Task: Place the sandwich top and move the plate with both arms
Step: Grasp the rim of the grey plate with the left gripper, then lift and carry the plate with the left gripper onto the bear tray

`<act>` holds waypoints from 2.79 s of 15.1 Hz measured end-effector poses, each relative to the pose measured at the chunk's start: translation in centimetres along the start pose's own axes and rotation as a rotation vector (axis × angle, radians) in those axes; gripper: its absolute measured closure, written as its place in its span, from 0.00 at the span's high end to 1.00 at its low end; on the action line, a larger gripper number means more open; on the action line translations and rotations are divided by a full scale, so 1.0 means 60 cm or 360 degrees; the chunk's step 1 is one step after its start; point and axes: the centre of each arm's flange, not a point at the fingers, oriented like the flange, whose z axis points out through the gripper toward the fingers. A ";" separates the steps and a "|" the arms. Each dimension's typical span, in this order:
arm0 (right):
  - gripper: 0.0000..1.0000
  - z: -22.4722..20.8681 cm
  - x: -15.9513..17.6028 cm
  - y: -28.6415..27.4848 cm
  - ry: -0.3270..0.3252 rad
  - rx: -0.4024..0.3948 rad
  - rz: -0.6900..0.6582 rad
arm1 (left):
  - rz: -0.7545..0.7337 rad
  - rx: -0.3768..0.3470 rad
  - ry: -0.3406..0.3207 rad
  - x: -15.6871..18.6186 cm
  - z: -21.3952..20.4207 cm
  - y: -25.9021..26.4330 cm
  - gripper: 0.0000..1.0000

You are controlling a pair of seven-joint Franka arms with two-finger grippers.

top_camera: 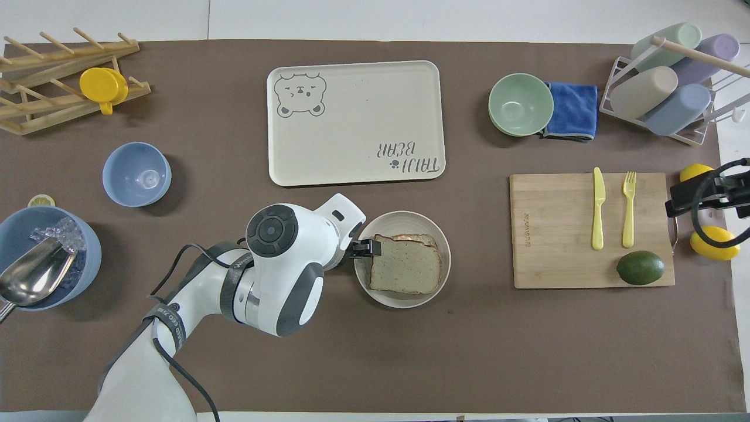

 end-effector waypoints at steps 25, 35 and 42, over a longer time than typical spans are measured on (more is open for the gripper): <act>1.00 0.026 0.026 0.038 0.0118 0.0005 0.0056 | -0.0011 0.0003 -0.0024 -0.001 -0.017 0.000 0.33; 1.00 0.027 0.026 0.038 0.0116 0.0005 0.0055 | -0.0081 -0.0001 -0.0033 -0.004 -0.019 0.004 0.04; 1.00 0.028 0.026 0.038 0.0115 0.0005 0.0055 | -0.0285 -0.0094 -0.0064 0.120 -0.217 -0.067 0.04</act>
